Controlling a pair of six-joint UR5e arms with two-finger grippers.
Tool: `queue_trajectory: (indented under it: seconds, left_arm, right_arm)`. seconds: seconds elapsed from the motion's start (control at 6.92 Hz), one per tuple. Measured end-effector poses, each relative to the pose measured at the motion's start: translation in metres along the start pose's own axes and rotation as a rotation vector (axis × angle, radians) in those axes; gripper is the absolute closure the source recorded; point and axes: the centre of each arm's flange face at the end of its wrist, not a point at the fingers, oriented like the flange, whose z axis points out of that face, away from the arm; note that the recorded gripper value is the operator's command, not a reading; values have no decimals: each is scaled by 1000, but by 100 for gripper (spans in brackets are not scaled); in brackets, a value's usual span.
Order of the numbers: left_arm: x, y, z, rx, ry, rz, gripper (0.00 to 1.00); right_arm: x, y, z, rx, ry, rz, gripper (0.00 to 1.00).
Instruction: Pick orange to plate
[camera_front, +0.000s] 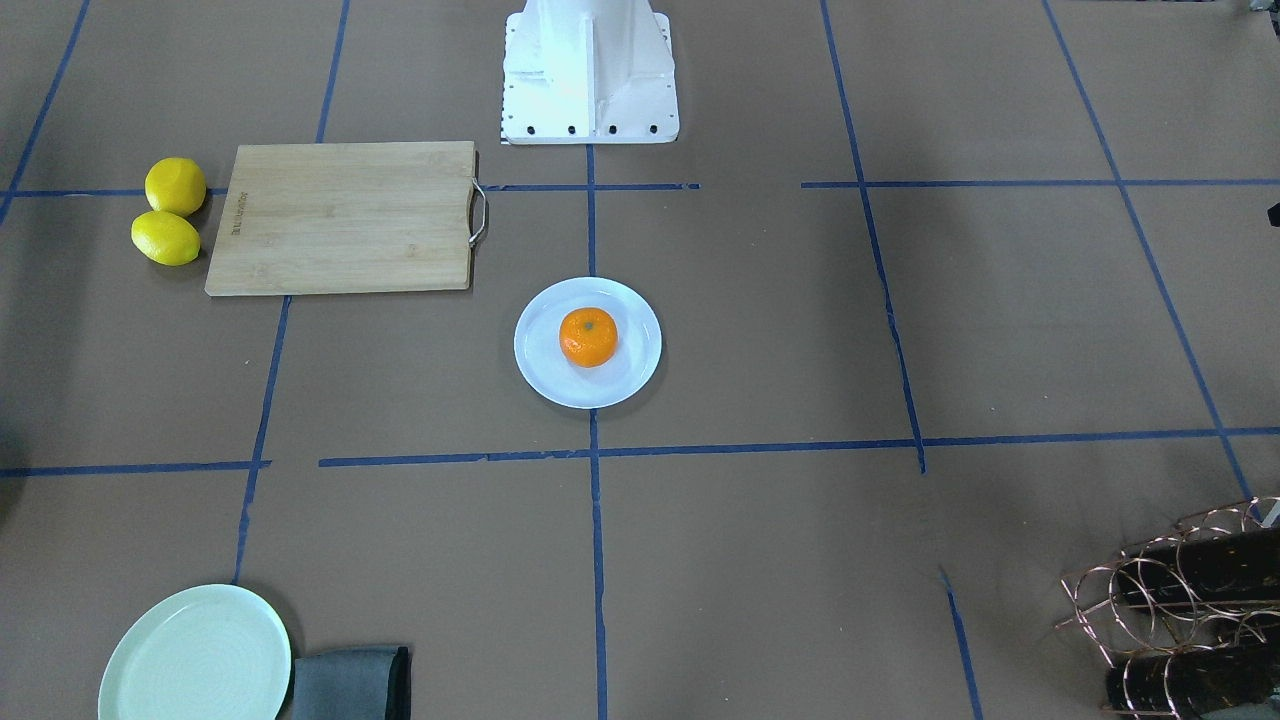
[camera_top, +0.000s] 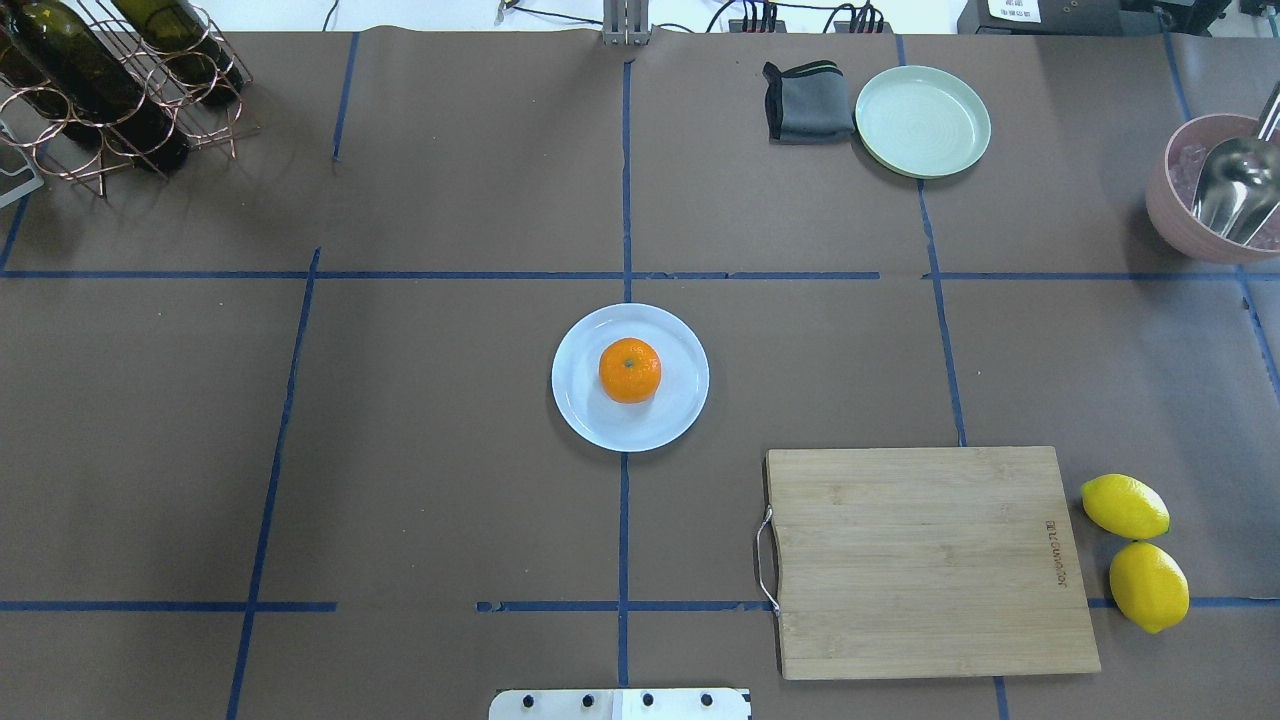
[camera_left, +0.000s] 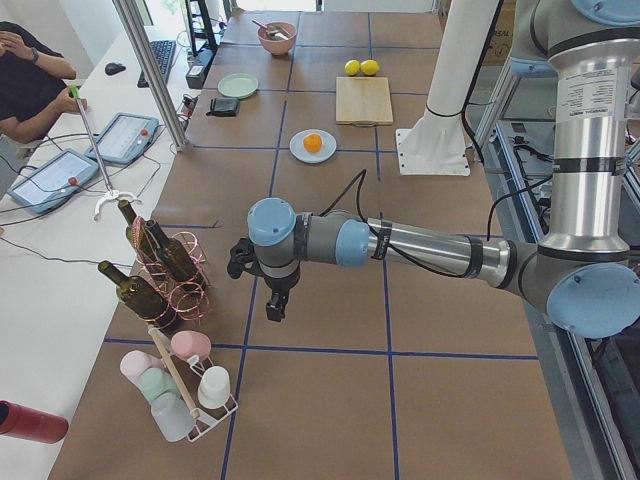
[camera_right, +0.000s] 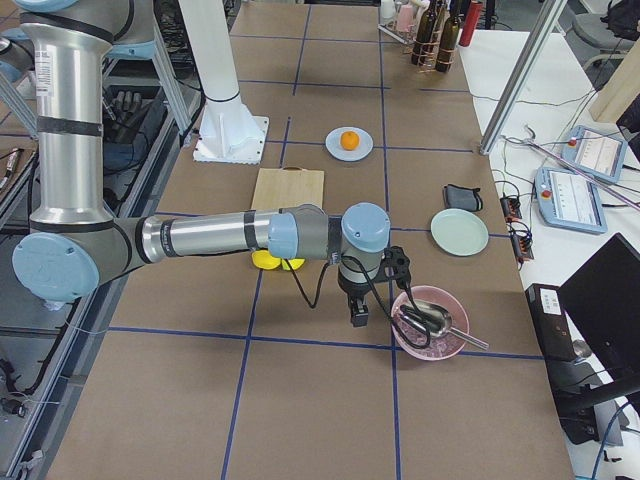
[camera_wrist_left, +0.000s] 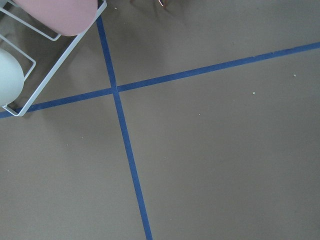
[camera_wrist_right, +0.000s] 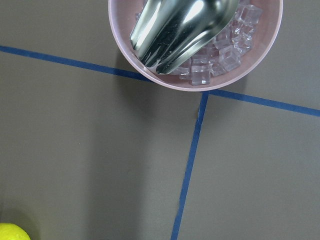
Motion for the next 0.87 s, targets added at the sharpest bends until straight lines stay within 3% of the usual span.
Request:
queue_trajectory:
  seconds: [0.87]
  left_arm:
    - [-1,-9,0,12,-14,19,0]
  right_arm:
    - [-11,-15,-10,26,8,-34,0]
